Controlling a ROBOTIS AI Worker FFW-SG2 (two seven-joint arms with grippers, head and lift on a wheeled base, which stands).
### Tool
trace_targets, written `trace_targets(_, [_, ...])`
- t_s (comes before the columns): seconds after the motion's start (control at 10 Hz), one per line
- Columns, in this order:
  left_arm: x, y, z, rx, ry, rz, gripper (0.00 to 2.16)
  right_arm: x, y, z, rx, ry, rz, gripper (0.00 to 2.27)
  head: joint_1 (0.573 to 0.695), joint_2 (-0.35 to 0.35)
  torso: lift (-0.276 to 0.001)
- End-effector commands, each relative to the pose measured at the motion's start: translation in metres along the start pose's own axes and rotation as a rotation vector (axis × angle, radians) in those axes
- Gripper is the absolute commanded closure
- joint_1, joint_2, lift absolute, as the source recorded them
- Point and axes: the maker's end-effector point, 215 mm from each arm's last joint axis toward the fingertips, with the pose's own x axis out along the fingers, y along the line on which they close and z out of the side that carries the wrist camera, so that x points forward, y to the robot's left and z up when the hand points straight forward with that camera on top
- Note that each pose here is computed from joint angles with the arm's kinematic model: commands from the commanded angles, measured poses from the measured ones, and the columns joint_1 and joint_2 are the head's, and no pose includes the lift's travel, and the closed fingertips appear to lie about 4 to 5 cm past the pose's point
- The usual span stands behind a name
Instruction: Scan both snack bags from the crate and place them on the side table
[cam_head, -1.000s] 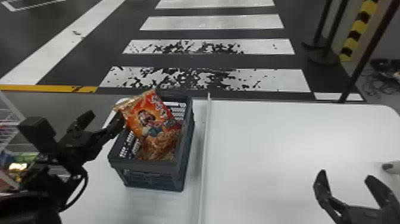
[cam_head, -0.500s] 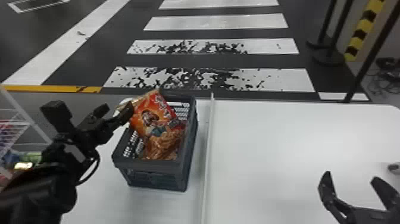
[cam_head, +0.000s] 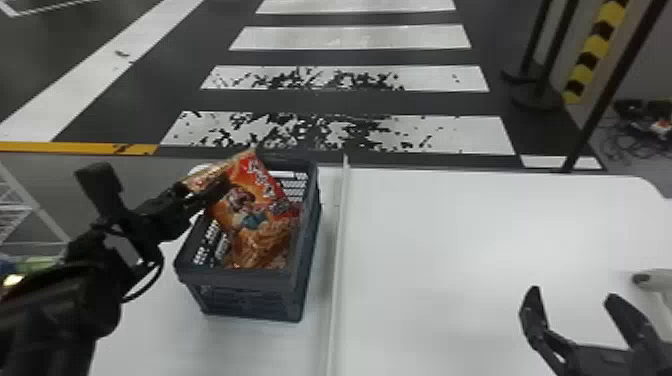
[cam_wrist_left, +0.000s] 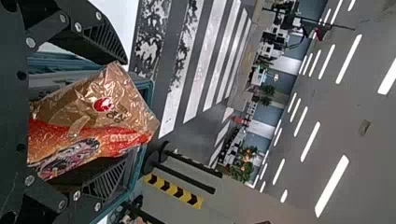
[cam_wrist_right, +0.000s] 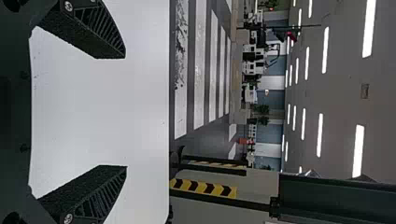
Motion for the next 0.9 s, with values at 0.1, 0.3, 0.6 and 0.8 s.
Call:
trace_targets(0.1, [-0.001,-0.001,-0.011,-0.027,0.040,-0.006,1.81,0.000,0.001,-0.001,0.003,0.002,0.000,0.08,0.695,0.084,-0.098])
trace_targets(0.3, [-0.008,-0.001,-0.025,-0.047,0.082,0.009,2.14,-0.002,0.000,-0.001,0.002,0.003,-0.001,0.08,0.695,0.082,-0.098])
trace_targets(0.6, [-0.032,-0.013,0.030,-0.042,-0.039,-0.011,2.14,-0.003,0.001,-0.002,-0.001,0.003,0.001,0.08,0.695,0.086,-0.098])
trace_targets(0.8, [-0.048,-0.027,0.063,-0.048,-0.110,-0.029,2.14,-0.005,0.001,-0.003,-0.003,0.004,0.001,0.08,0.695,0.093,-0.098])
